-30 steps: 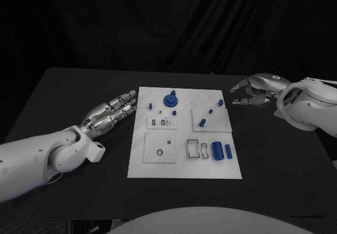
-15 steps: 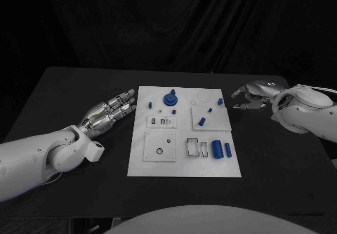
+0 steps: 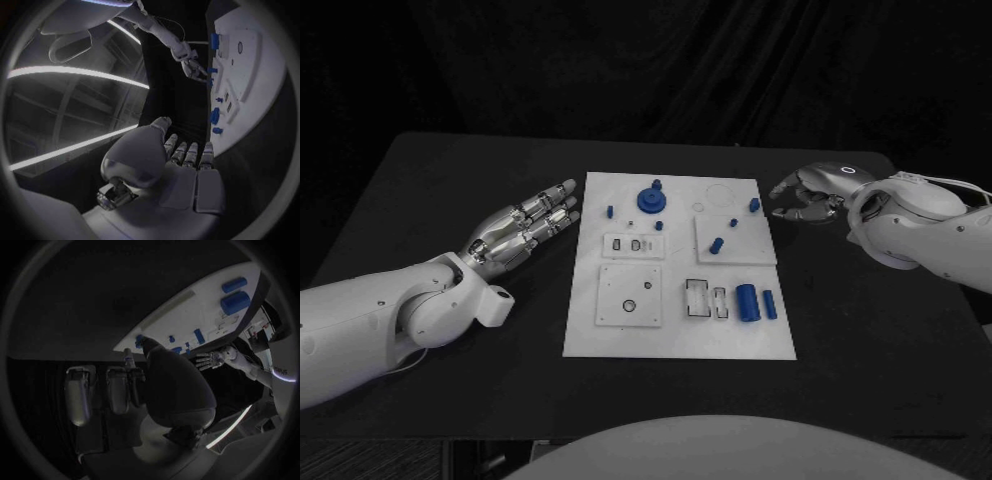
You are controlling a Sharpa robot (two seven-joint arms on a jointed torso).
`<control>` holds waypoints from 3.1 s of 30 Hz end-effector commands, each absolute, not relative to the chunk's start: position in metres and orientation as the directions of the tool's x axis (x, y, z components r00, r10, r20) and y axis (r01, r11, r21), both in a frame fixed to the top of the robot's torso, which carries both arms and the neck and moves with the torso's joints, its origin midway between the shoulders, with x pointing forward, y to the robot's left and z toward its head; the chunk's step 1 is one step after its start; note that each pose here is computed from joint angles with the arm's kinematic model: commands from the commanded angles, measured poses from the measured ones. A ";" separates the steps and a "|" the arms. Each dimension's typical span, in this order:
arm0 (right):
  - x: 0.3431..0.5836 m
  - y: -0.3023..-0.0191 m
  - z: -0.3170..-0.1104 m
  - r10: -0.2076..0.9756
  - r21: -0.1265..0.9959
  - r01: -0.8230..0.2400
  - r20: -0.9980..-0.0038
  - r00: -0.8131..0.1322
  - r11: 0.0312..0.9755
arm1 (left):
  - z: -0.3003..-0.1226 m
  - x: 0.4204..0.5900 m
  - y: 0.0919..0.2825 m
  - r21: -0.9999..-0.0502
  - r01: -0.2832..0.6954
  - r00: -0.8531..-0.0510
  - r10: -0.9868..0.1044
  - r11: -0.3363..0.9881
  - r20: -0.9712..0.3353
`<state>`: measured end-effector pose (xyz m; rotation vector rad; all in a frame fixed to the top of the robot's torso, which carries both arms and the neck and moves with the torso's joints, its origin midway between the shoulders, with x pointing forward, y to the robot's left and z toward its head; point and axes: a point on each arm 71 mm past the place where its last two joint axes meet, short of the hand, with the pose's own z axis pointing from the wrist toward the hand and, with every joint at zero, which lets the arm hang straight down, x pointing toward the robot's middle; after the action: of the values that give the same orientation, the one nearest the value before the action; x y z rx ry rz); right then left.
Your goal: Assemble the parts on the task board
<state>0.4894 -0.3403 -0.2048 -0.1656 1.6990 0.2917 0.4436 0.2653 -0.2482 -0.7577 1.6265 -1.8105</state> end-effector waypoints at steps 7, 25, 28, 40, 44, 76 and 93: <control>0.493 -0.339 -0.206 0.053 0.086 -0.262 -0.990 -0.131 0.961 | -0.236 0.442 0.266 -0.959 0.183 -0.673 -0.738 -0.216 0.038; 0.507 -0.328 -0.210 0.036 0.072 -0.254 -0.989 -0.146 0.965 | -0.237 0.442 0.264 -0.960 0.172 -0.682 -0.730 -0.220 0.045; 0.509 -0.325 -0.210 0.033 0.071 -0.257 -0.989 -0.146 0.964 | -0.238 0.442 0.264 -0.961 0.170 -0.683 -0.729 -0.220 0.046; 0.515 -0.315 -0.212 0.029 0.070 -0.278 -0.989 -0.147 0.958 | -0.238 0.442 0.263 -0.961 0.164 -0.687 -0.725 -0.222 0.050; 0.515 -0.312 -0.214 0.029 0.072 -0.286 -0.988 -0.151 0.955 | -0.239 0.442 0.263 -0.961 0.162 -0.687 -0.725 -0.222 0.051; 0.519 -0.300 -0.219 0.039 0.076 -0.302 -0.991 -0.128 0.950 | -0.240 0.441 0.264 -0.963 0.155 -0.689 -0.722 -0.222 0.055; 0.483 -0.268 -0.162 0.149 0.116 -0.426 -0.988 0.044 0.897 | -0.241 0.440 0.267 -0.965 0.155 -0.682 -0.730 -0.214 0.052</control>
<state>0.4863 -0.2725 -0.1693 -0.2260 1.5294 0.4540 0.4415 0.2670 -0.2527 -0.7685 1.6413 -1.8236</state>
